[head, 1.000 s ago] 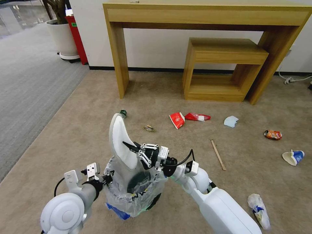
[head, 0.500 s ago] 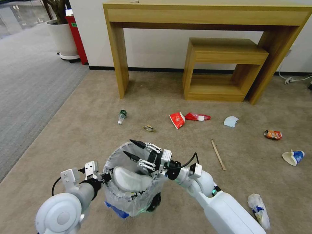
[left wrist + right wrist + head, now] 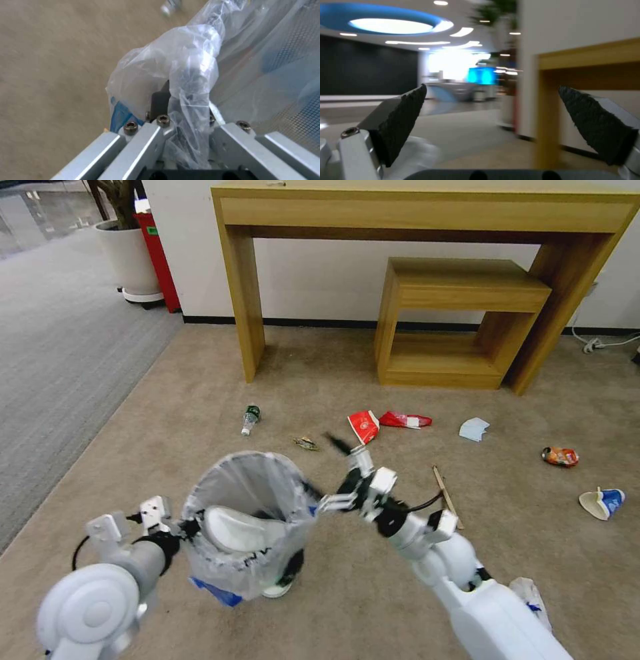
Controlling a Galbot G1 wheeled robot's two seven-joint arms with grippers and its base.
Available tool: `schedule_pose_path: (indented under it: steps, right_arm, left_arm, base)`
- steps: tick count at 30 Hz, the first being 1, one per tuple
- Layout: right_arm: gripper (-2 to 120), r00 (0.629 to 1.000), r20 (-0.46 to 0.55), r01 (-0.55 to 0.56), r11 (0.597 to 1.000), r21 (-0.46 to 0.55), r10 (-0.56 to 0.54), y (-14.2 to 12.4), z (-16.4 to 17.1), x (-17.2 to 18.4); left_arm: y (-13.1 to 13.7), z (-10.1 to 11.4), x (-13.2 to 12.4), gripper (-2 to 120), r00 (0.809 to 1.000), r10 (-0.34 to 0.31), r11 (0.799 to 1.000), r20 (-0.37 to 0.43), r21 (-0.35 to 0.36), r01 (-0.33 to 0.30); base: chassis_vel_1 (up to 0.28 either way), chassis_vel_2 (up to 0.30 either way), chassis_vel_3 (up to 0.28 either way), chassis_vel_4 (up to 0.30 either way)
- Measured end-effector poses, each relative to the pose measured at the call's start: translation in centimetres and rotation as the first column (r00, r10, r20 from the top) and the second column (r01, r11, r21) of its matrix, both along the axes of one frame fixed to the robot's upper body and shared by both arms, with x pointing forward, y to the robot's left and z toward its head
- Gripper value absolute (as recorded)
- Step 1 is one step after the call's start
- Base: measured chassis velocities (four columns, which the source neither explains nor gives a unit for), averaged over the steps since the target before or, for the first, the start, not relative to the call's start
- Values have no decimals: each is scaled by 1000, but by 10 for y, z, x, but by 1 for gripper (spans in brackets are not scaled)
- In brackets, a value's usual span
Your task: Pick up the trash bin and place the garbage on the floor into it.
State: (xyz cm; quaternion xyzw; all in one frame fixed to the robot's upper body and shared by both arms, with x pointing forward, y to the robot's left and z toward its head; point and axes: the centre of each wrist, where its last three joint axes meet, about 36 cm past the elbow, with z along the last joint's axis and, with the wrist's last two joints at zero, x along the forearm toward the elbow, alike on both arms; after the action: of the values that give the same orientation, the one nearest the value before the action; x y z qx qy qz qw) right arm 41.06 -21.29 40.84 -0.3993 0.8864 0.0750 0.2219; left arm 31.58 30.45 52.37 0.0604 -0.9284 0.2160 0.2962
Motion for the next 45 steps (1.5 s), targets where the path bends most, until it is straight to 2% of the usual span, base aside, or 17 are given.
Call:
schedule_pose_path:
  steps: [1, 4, 5, 7, 9, 10, 13, 14, 17, 24, 39, 45]
  right_arm:
    - [100, 1000, 0, 0, 1000, 0, 0, 0, 0, 0]
    - [100, 974, -52, 223, 975, 23, -222, -20, 2, -9]
    - [100, 974, -52, 223, 975, 23, -222, -20, 2, -9]
    - [100, 942, -83, 328, 944, 44, -324, -26, 1, -14]
    - [100, 842, -145, 532, 843, 75, -519, -35, -1, -22]
    - [100, 842, -145, 532, 843, 75, -519, -35, -1, -22]
    - [100, 769, -194, 630, 774, 64, -609, -38, -4, -28]
    - [100, 769, -194, 630, 774, 64, -609, -38, -4, -28]
    - [100, 733, -205, 668, 743, 42, -648, -37, -12, -33]
    - [100, 702, -228, 696, 717, 20, -675, -31, -26, -37]
    - [100, 690, -229, 706, 708, 6, -686, -27, -32, -40]
    - [100, 694, -226, 703, 711, 8, -684, -27, -31, -39]
  left_arm:
    - [0, 0, 0, 0, 1000, 0, 1000, 0, 0, 0]
    - [18, 10, 3, 0, 996, 81, 996, 26, 27, -82]
    - [18, 10, 3, 0, 996, 81, 996, 26, 27, -82]
    - [27, 14, 5, 0, 990, 139, 989, 35, 37, -141]
    - [46, 24, 2, 0, 973, 221, 974, 65, 39, -223]
    - [46, 24, 2, 0, 973, 221, 974, 65, 39, -223]
    - [62, 32, -4, 0, 960, 266, 962, 89, 33, -269]
    - [62, 32, -4, 0, 960, 266, 962, 89, 33, -269]
    - [76, 40, -11, 0, 945, 304, 950, 119, 34, -310]
    - [84, 42, -19, 0, 939, 321, 945, 128, 24, -326]
    - [72, 42, -21, 0, 949, 287, 957, 132, 7, -290]
    - [68, 40, -22, 0, 952, 279, 960, 126, -2, -281]
  base:
    - [0, 0, 0, 0]
    - [0, 0, 0, 0]
    - [0, 0, 0, 0]
    - [0, 0, 0, 0]
    - [0, 0, 0, 0]
    - [0, 0, 0, 0]
    - [0, 0, 0, 0]
    - [0, 0, 0, 0]
    - [0, 0, 0, 0]
    - [0, 0, 0, 0]
    - [2, 3, -4, -5]
    - [136, 142, -125, -131]
